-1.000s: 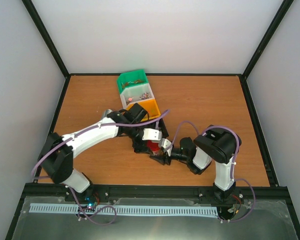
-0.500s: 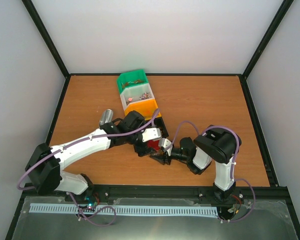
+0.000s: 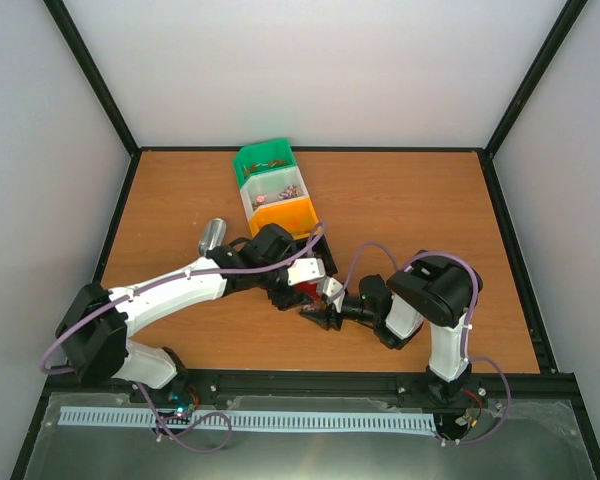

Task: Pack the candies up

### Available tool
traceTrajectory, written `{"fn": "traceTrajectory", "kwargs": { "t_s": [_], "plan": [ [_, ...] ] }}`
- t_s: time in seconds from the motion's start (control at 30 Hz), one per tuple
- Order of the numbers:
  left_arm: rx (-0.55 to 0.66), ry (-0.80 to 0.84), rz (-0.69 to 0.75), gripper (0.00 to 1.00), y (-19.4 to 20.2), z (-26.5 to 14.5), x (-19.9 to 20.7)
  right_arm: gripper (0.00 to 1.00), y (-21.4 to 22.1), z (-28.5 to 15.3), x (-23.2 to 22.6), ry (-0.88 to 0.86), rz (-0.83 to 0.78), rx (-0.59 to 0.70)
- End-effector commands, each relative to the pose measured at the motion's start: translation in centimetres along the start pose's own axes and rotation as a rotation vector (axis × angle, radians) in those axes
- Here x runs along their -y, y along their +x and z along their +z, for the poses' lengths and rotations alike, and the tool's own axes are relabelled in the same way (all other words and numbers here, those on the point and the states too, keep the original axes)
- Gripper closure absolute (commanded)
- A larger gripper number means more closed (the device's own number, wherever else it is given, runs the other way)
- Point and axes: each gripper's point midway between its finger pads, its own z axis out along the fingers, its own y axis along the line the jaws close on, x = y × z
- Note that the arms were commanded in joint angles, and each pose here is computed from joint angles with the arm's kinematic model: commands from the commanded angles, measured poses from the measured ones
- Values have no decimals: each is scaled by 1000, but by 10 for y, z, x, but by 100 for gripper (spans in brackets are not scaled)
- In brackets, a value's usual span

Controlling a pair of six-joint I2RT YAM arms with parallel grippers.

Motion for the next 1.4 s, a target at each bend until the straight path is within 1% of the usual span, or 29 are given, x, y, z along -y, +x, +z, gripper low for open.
{"fn": "traceTrajectory", "kwargs": {
  "t_s": [0.0,0.07,0.17,0.37,0.5,0.67,0.73,0.77,0.8,0.93,1.1,1.2,1.37],
  "plan": [
    [-46,42,81,35,12,3,9,51,-23,0,0,3,-74,77],
    [-44,43,119,41,11,2,8,51,-23,0,-1,-1,-77,77],
    [-40,95,194,45,8,-1,15,51,-24,0,-3,-11,-82,80],
    [-87,313,354,45,21,-7,41,51,-25,0,-9,-37,-88,85],
    [-103,385,428,45,23,-8,46,51,-26,0,-11,-45,-93,88],
    [-146,406,502,45,30,-9,43,51,-26,-1,-12,-47,-105,88],
    [-148,392,494,45,29,-8,41,50,-26,-1,-11,-42,-106,88],
    [-143,387,468,45,27,-7,41,50,-26,-1,-11,-40,-105,88],
    [-139,386,444,46,26,-7,41,47,-26,0,-10,-37,-102,86],
    [-122,354,340,45,21,-5,37,29,-27,0,-8,-26,-107,90],
    [-122,349,288,46,25,-7,34,8,-31,0,-6,-17,-115,102],
    [-123,344,269,46,26,-8,30,1,-34,-2,-5,-8,-123,108],
    [-132,346,276,46,29,-10,29,0,-39,-6,-3,12,-151,121]
  ]
}}
